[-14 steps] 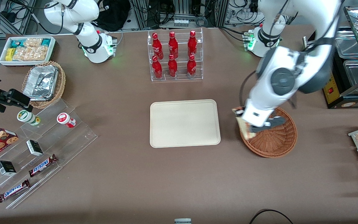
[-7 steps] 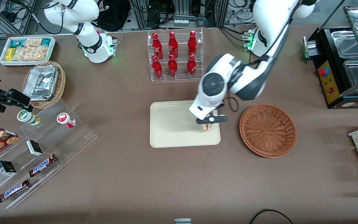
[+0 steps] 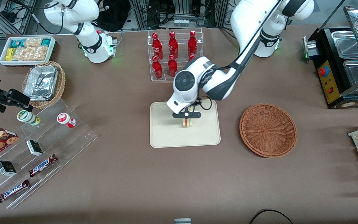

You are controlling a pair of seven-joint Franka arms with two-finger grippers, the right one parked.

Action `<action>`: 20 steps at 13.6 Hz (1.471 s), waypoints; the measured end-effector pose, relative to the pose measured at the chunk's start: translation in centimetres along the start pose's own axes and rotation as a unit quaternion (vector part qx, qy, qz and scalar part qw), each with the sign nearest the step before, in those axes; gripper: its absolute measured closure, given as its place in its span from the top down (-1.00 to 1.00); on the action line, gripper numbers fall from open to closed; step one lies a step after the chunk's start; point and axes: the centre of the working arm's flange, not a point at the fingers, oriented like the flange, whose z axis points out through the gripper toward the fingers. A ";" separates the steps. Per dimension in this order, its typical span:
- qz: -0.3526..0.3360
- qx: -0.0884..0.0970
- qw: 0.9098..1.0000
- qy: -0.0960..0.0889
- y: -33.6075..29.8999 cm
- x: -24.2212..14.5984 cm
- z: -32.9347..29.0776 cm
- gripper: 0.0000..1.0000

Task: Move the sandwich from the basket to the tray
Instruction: 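Lower the sandwich onto the tray and open the left gripper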

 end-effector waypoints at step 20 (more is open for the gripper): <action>-0.033 0.001 0.999 -0.003 0.6 1.0 3.2 0.26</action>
